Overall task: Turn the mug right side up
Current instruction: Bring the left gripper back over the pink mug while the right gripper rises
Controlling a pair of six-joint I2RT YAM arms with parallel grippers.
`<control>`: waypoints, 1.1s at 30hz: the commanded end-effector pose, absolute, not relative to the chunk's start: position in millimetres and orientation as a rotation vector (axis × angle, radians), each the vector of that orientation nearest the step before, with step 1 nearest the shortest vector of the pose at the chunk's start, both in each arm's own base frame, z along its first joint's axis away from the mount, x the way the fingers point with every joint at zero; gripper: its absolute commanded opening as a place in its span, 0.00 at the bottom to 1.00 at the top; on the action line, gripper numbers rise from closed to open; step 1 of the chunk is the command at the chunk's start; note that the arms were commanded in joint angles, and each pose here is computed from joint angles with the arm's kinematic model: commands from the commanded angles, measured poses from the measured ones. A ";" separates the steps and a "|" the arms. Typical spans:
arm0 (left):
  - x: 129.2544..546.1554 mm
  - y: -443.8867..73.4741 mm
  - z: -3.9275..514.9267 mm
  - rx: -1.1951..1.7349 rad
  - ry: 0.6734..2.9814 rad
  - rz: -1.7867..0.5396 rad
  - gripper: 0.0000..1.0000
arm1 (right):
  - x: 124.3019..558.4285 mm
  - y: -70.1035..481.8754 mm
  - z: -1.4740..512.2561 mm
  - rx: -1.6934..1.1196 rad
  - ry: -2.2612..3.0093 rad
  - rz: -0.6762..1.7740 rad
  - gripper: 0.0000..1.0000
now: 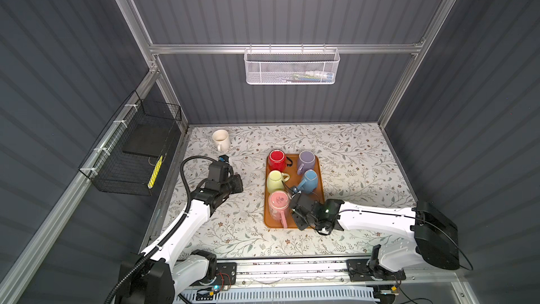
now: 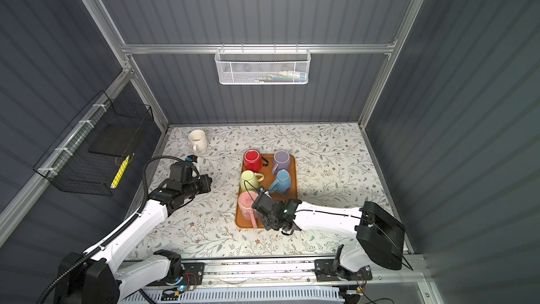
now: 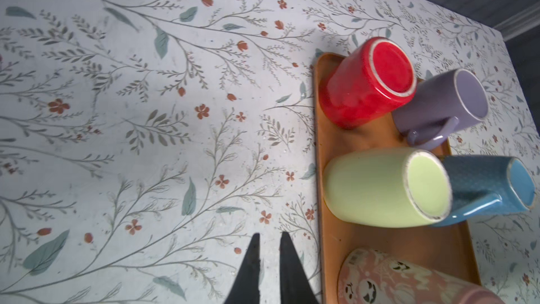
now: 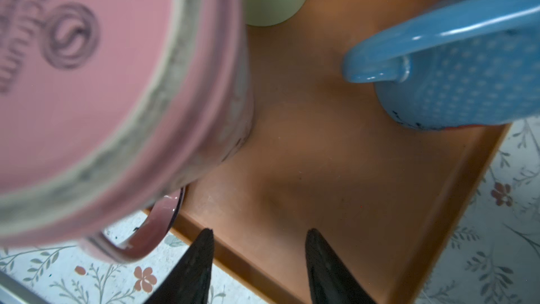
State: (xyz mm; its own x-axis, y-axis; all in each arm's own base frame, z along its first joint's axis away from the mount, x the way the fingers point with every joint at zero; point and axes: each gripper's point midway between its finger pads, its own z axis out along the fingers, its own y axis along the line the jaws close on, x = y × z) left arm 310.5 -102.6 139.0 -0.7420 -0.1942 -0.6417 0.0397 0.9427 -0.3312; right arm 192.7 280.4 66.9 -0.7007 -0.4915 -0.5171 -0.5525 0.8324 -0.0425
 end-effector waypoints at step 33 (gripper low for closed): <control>222.6 -159.1 152.1 0.115 2.466 -0.770 0.32 | 224.6 264.9 154.6 -0.723 2.478 0.539 0.53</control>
